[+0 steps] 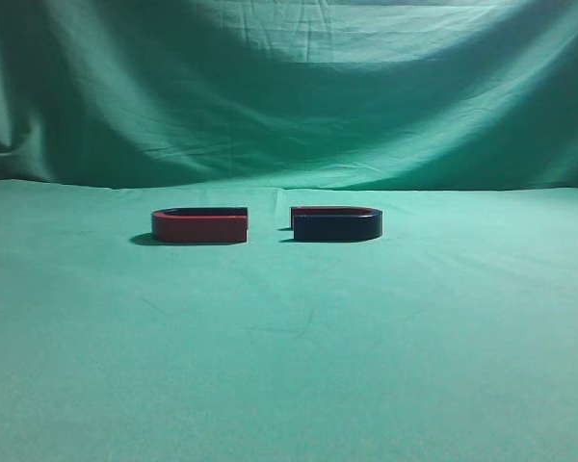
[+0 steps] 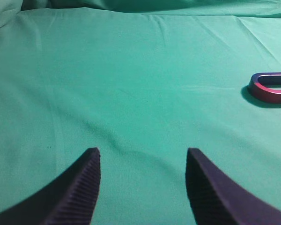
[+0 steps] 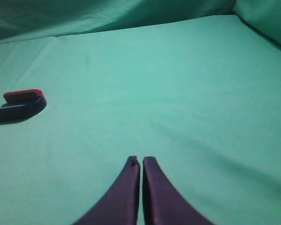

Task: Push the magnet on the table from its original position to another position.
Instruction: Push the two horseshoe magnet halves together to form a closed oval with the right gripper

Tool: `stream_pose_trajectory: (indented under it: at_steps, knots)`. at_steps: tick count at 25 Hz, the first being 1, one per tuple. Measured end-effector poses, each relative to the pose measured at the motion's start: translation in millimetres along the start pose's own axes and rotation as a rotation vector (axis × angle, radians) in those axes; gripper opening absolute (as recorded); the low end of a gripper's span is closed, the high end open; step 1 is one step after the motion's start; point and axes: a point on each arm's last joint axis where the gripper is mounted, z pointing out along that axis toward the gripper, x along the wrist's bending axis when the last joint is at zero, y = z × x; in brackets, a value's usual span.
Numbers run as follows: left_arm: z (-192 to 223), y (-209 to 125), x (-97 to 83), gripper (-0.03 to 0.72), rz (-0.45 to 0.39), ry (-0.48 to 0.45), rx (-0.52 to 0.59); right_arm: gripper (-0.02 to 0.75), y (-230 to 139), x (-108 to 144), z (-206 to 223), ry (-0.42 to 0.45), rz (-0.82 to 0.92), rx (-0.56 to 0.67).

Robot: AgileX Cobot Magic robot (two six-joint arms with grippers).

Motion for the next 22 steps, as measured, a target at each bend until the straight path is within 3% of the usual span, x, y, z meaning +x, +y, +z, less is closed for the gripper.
stream_pose_trajectory:
  at_steps: [22]
  knots:
    - [0.0,0.0,0.0,0.372,0.000,0.000,0.000,0.000,0.0,0.0,0.0,0.000,0.000,0.000]
